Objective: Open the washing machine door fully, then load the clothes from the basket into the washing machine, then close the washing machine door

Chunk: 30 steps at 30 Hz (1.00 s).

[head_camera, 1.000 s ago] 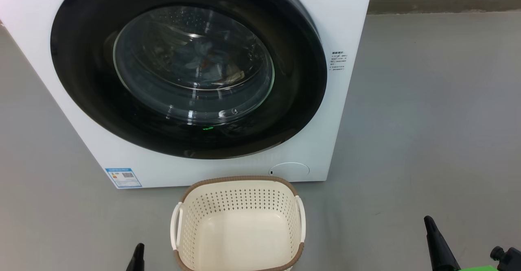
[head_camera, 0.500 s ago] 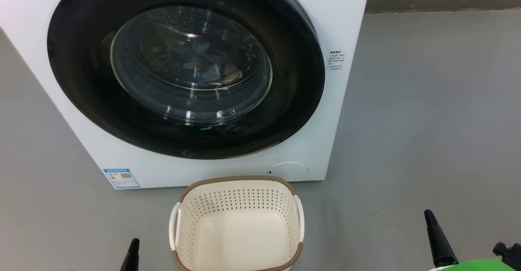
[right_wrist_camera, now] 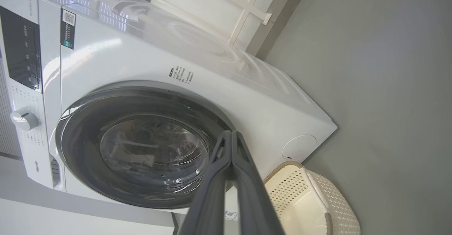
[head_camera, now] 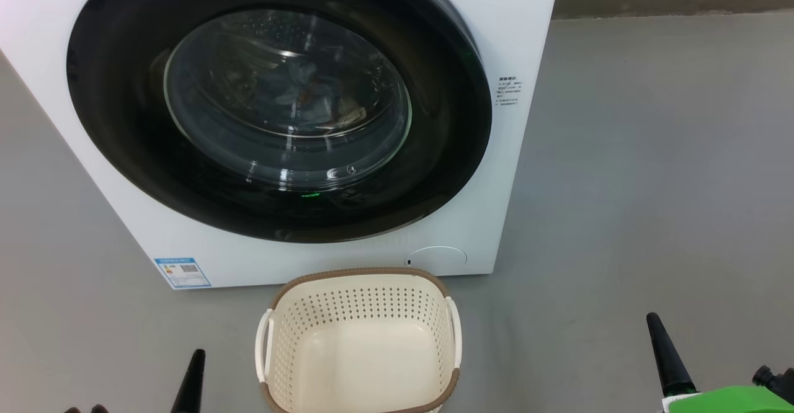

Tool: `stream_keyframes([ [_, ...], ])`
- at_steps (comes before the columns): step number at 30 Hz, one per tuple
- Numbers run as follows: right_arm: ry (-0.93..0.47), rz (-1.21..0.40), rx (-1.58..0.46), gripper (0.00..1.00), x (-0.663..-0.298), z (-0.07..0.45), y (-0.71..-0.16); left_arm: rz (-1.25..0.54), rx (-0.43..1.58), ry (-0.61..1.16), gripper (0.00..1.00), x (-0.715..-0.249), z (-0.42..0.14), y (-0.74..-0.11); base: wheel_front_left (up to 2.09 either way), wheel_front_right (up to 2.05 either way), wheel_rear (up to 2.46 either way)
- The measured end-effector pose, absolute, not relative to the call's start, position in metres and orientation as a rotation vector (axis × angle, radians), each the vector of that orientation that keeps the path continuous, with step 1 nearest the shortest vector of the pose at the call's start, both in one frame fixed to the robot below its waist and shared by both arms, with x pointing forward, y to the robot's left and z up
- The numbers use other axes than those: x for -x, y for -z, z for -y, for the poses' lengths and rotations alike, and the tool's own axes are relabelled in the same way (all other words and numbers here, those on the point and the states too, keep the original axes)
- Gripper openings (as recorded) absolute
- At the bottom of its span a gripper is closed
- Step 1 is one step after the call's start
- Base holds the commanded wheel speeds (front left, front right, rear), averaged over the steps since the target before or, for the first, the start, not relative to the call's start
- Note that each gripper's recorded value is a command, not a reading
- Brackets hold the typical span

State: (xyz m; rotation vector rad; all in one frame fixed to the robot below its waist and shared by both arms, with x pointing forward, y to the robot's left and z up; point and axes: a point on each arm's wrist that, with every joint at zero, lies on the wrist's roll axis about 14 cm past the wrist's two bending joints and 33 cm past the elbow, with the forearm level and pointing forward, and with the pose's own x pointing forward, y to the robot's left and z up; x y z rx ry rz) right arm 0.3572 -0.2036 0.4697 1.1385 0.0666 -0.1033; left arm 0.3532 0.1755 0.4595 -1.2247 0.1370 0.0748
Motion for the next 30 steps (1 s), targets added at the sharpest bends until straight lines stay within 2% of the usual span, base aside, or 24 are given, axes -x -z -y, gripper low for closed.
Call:
stream_keyframes([
  [30,0.086,-0.04,-1.486,0.0,-0.373,0.207,-0.481,-0.102,1.507,-0.054,0.0,-0.371,-0.183,-0.476,0.0,0.0,0.0],
])
